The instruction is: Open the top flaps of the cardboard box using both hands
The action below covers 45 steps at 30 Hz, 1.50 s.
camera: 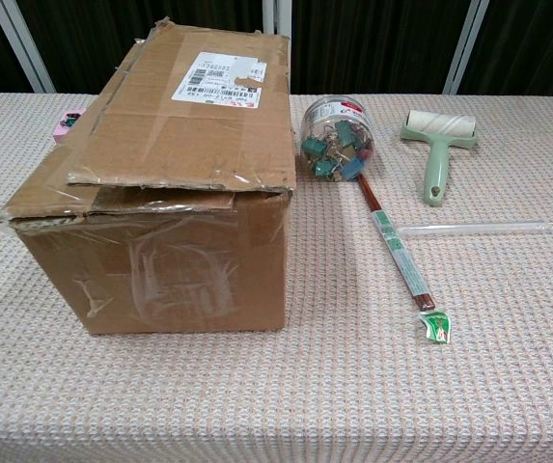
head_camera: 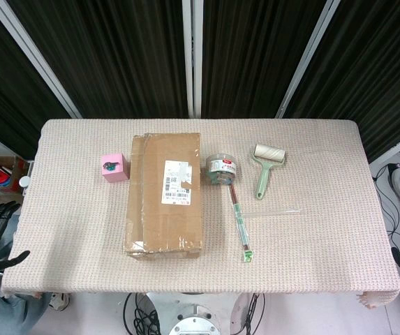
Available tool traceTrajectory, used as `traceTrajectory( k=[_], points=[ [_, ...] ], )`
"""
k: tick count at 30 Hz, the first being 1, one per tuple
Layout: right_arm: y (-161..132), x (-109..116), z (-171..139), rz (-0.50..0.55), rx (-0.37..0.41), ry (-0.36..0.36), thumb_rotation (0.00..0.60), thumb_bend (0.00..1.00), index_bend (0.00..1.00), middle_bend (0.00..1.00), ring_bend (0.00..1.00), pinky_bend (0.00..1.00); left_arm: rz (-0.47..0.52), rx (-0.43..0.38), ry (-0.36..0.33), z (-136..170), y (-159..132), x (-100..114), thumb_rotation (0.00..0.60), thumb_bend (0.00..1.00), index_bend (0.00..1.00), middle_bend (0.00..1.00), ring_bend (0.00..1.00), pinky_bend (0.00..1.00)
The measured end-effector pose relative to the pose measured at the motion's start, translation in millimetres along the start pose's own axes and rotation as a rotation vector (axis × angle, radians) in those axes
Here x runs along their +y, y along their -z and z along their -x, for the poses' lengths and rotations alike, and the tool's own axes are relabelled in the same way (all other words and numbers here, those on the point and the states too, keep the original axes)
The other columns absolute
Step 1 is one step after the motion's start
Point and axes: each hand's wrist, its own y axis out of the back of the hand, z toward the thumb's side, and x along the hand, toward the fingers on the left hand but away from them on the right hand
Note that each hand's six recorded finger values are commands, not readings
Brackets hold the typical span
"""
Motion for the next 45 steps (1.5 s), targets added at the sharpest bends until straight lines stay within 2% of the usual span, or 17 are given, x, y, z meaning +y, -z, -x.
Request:
traceTrajectory(
  k=[17,26,35,40,45],
  points=[
    [0.0,4.0,-3.9,0.003,0.002,0.02,0.6,0.21,0.0,0.0,0.0,0.0,0.008,-0.01,0.008,-2.8,-1.7,-3.8,0.6,0.0,0.1,0.11,0.12,0.24],
    [6.2,4.2,-0.1,-0.006,-0.019,0.013,0.6,0.21,0.0,0.0,0.0,0.0,0.003,-0.039,-0.004,-16.8,-9.0,3.4,0.6,0.0,0.1,0.11,0.12,0.24],
    [1.1,15.8,2.6,-0.006,-0.007,0.047,0.6,0.21,0.0,0.0,0.0,0.0,0.036,-0.139,-0.021,-54.2,-35.1,22.2,0.6,0.01,0.1,0.11,0.12,0.24],
    [-1.7,33.1,4.8,-0.001,-0.003,0.1,0.6,0.21,0.0,0.0,0.0,0.0,-0.002,-0.206,-0.033,-83.5,-59.8,33.0,0.6,0.01,0.09,0.11,0.12,0.25],
    [-1.8,44.1,2.5,0.009,-0.011,0.123,0.6,0.21,0.0,0.0,0.0,0.0,-0.024,-0.287,-0.003,-119.9,-94.3,23.8,0.6,0.01,0.08,0.11,0.12,0.25]
  ],
)
